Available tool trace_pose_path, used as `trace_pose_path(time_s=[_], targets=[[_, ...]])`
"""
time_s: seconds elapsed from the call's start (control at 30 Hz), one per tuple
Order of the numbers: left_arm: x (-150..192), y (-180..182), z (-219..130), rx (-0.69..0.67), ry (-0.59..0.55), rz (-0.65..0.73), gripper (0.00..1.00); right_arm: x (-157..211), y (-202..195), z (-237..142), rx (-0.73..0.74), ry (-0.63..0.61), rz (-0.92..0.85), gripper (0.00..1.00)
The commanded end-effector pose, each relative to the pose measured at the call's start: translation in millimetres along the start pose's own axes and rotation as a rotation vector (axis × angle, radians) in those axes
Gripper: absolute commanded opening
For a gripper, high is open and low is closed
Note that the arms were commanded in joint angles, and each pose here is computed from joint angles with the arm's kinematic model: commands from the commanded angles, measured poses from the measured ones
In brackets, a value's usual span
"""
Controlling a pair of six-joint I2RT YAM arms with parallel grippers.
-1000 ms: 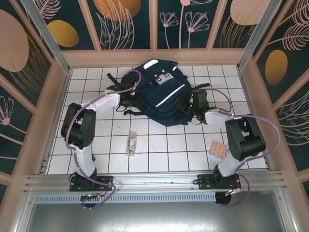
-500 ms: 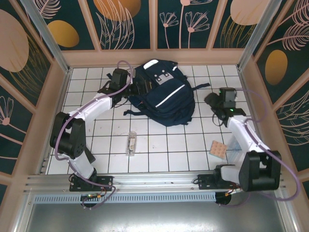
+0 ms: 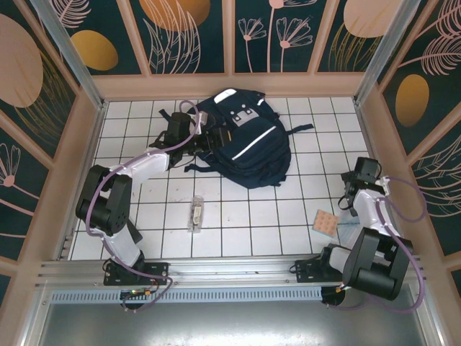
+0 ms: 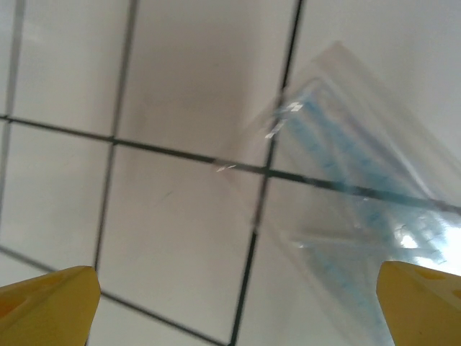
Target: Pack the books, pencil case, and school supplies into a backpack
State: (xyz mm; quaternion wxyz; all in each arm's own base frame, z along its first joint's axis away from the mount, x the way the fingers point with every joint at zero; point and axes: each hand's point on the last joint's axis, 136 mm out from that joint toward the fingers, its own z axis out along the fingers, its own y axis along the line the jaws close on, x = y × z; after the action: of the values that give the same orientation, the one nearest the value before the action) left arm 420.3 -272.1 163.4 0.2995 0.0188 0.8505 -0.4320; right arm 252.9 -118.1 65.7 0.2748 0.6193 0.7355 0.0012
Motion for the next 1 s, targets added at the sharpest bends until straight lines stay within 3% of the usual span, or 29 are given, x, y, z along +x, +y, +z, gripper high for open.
trace_pose_path(time_s=[0.0, 0.23, 0.43, 0.7, 0.97], targets=[[-4, -15, 0, 0.069, -0.009, 0.017, 0.99, -3, -15, 9, 0.059, -0.027, 0.074, 0.99], [-2, -16, -3, 0.071, -0.004, -0.003, 0.99, -10, -36, 24, 0.151, -0.048, 0.081, 0.99], [0, -16, -4, 0.076, 0.002, -0.029, 0.99, 0, -23, 52, 0.143, 0.016, -0.005, 0.99], [-1, -14, -7, 0.05, -0.012, -0.042, 0.99, 61, 84, 76, -0.05, 0.186, -0.328, 0.99], [0, -15, -15, 0.038, -0.019, -0.04, 0.99, 125, 180, 78, -0.19, 0.26, -0.535, 0.99]])
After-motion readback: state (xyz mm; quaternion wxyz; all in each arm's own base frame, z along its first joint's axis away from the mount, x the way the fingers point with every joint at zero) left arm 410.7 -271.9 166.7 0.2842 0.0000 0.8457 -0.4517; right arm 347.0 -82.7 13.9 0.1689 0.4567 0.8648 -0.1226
